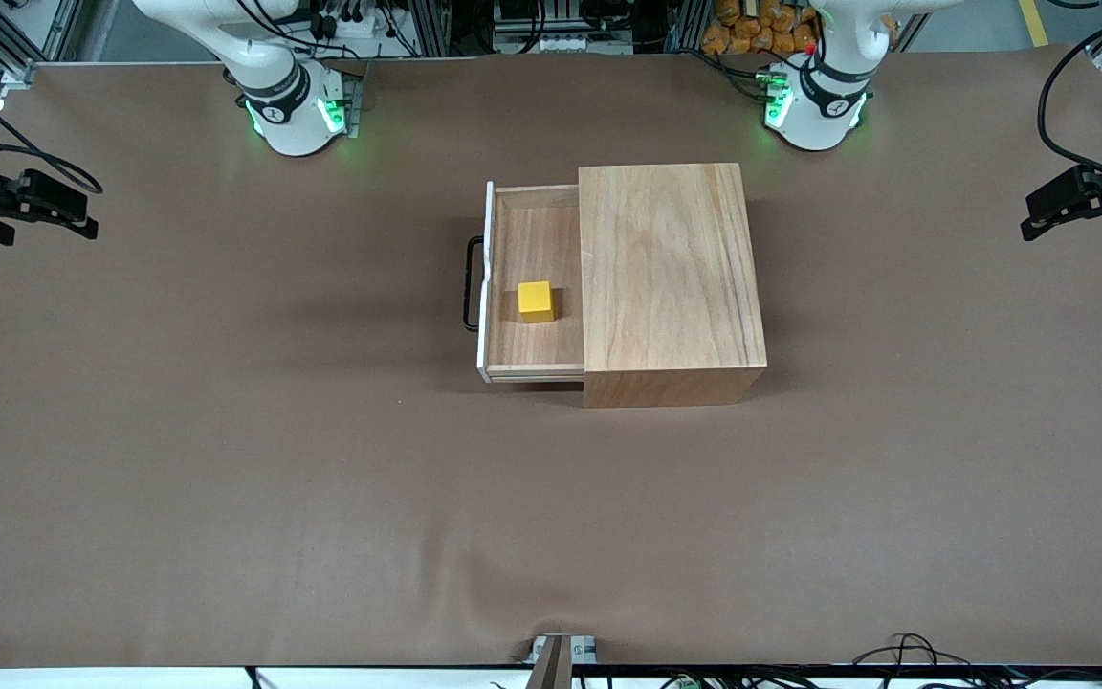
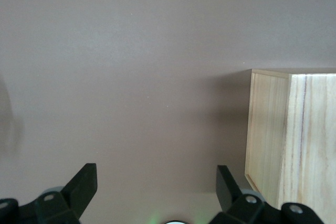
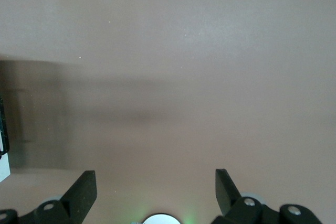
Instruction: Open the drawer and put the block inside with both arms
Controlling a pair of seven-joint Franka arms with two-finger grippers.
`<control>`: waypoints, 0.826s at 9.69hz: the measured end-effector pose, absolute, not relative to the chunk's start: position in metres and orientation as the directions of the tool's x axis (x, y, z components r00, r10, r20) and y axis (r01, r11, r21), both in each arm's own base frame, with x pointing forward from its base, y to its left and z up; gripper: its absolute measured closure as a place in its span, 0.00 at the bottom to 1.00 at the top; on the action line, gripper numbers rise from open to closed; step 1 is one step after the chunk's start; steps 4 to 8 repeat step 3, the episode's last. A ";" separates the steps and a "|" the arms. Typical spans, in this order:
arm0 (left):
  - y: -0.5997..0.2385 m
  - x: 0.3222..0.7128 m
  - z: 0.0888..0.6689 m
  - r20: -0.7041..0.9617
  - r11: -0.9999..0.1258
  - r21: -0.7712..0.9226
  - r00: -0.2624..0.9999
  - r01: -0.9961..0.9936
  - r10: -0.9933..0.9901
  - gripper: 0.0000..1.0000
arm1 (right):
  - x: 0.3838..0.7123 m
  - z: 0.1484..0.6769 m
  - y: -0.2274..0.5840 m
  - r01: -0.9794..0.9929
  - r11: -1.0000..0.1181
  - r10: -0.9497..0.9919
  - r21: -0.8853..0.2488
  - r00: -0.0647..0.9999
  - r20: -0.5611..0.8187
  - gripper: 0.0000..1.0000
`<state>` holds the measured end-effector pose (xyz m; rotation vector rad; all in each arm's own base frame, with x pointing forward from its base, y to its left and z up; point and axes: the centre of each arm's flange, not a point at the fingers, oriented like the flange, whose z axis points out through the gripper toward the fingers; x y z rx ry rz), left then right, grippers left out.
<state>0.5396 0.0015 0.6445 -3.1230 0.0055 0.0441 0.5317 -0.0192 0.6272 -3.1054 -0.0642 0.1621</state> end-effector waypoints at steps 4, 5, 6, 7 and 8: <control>0.002 0.540 0.645 -0.028 -1.000 -0.017 1.000 -0.004 -0.003 0.00 | 0.531 0.627 -0.020 0.027 -0.999 0.030 -0.030 0.994 -0.106 0.00; 0.002 0.540 0.645 -0.028 -1.000 -0.017 1.000 -0.004 -0.003 0.00 | 0.531 0.627 -0.020 0.027 -0.999 0.030 -0.030 0.994 -0.106 0.00; 0.002 0.540 0.645 -0.028 -1.000 -0.017 1.000 -0.004 -0.003 0.00 | 0.531 0.627 -0.020 0.027 -0.999 0.030 -0.030 0.994 -0.106 0.00; 0.002 0.540 0.645 -0.028 -1.000 -0.017 1.000 -0.004 -0.003 0.00 | 0.531 0.627 -0.020 0.027 -0.999 0.030 -0.030 0.994 -0.106 0.00; 0.002 0.540 0.645 -0.028 -1.000 -0.017 1.000 -0.004 -0.003 0.00 | 0.531 0.627 -0.020 0.027 -0.999 0.030 -0.030 0.994 -0.106 0.00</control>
